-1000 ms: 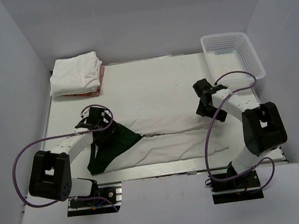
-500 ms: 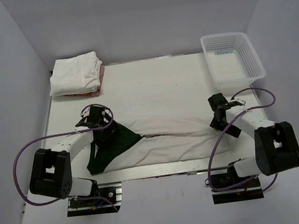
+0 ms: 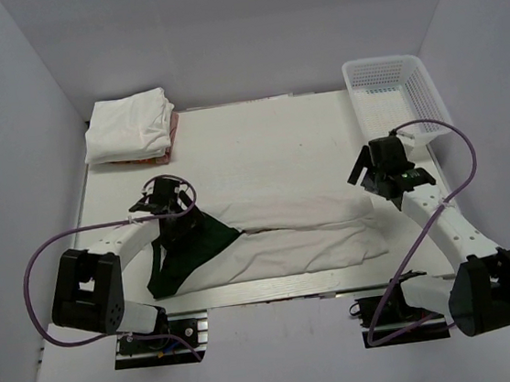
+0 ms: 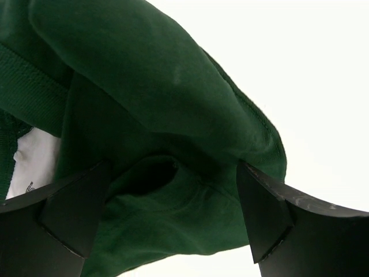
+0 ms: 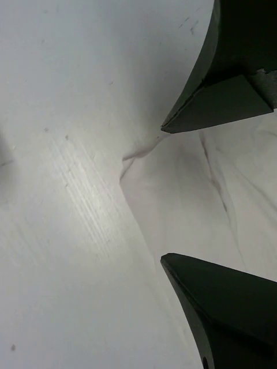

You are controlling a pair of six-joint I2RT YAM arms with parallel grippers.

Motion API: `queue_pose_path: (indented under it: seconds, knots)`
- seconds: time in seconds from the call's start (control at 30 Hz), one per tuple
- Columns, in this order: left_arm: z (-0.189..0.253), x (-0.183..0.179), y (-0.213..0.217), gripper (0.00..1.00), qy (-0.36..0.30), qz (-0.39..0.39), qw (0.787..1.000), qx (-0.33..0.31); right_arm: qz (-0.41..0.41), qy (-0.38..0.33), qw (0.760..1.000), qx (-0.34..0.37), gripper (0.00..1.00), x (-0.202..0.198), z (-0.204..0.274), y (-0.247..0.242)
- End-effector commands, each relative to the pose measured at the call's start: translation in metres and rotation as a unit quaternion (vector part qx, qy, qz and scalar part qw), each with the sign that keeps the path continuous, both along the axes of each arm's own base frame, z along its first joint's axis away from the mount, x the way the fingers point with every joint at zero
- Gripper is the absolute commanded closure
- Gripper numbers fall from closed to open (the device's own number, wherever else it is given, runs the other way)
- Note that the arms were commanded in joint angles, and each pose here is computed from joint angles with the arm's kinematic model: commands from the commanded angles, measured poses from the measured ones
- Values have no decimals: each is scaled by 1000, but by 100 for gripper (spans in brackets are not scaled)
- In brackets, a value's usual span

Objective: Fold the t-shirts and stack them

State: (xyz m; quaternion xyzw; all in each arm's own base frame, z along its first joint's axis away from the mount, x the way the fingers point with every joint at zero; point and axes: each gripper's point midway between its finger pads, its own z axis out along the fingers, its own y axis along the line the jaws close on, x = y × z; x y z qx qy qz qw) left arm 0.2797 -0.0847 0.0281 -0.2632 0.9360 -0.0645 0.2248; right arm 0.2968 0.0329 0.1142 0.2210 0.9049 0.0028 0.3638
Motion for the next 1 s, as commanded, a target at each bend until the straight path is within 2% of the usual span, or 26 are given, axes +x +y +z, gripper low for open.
queue_pose_path:
  seconds: [0.0,0.07,0.13,0.17,0.23,0.37,0.43,0.53,0.6,0.77,0.83,0.9,0.93,0.97]
  knots:
    - [2,-18,-3,0,23,-27,999,-8,59,-39,997,10,10,17,26,21]
    - [7,-19,-13,0,3,-51,998,-35,89,-43,995,25,10,16,21,33]
    - [14,-17,-20,5,-15,-72,996,-51,103,-34,993,38,10,12,10,41]
    - [23,-18,-27,14,-26,-87,993,-70,106,-28,993,44,10,10,4,43]
    - [28,-21,-31,26,-35,-98,991,-81,110,-13,993,49,10,6,-8,47]
    - [36,-32,-34,41,-48,-108,988,-97,109,-5,993,50,10,3,-19,47]
    - [30,-39,-32,45,-38,-107,989,-96,111,-9,993,48,10,4,-18,47]
    - [18,-47,-18,55,-12,-80,995,-65,121,-12,992,46,10,6,-13,49]
    - [16,-45,-17,66,-13,-78,995,-61,123,-17,991,45,10,7,-11,49]
    - [16,-44,-13,66,-14,-73,996,-52,121,-21,992,38,10,2,-11,44]
    - [20,-40,-14,71,-28,-78,995,-52,118,-20,992,35,10,-2,-15,42]
    - [21,-38,-15,71,-28,-78,995,-52,117,-19,992,33,10,-3,-15,41]
    - [20,-36,-8,67,-24,-64,997,-35,116,-19,993,32,10,-5,-16,40]
    - [18,-37,-2,54,-14,-51,998,-21,115,-16,993,32,10,-7,-17,40]
